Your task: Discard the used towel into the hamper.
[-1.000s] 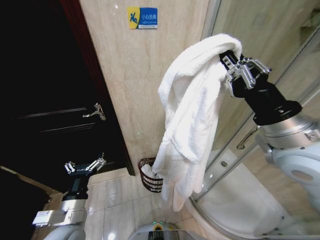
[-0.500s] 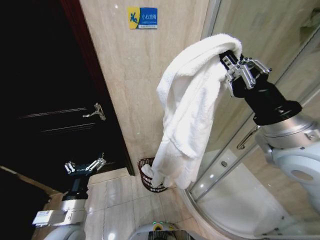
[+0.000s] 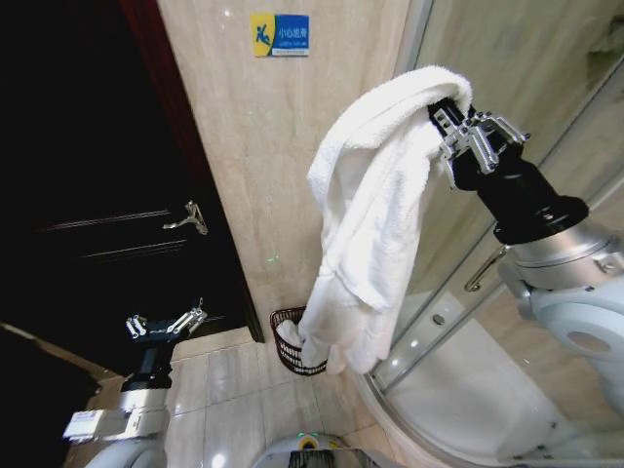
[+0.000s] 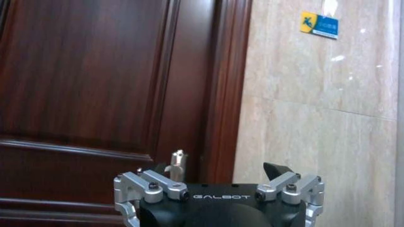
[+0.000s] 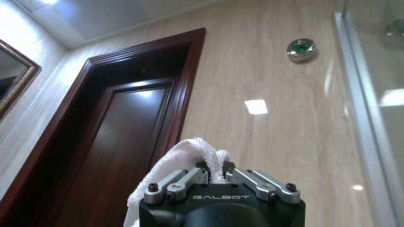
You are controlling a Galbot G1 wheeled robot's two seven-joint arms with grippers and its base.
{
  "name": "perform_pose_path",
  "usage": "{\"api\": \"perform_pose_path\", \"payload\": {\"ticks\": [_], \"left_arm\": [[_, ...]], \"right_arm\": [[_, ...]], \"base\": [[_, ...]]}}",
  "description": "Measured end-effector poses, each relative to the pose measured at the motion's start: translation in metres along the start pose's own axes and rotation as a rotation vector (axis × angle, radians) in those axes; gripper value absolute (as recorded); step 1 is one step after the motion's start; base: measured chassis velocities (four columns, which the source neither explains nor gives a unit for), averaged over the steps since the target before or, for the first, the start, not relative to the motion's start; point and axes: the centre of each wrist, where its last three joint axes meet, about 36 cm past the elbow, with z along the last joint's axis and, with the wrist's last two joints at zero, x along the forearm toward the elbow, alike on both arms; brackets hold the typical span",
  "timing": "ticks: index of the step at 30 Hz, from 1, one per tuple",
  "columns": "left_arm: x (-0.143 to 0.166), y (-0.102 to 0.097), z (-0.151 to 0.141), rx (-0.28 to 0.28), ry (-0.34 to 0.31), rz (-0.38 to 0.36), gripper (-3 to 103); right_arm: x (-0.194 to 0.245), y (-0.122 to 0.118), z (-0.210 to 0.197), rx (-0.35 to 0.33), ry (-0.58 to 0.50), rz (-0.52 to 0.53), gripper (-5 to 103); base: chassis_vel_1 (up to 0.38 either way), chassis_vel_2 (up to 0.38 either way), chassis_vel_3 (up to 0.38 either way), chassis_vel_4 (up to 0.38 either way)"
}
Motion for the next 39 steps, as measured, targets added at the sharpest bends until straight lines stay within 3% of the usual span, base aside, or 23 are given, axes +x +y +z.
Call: {"api": "perform_pose_path", "payload": {"ticks": [30, 39], "left_arm": [[0.0, 0.0001, 0.0, 0.0, 0.0, 0.0, 100], [0.0, 0.0, 0.0, 0.0, 0.0, 0.0, 100]], "right_arm": [[0.0, 0.0001, 0.0, 0.0, 0.0, -0.001, 9], [0.0, -0.0001, 0.0, 0.0, 0.0, 0.0, 9]], "base": [[0.234, 0.226, -0.225, -0.235], [0.039, 0.034, -0.021, -0.046]]}}
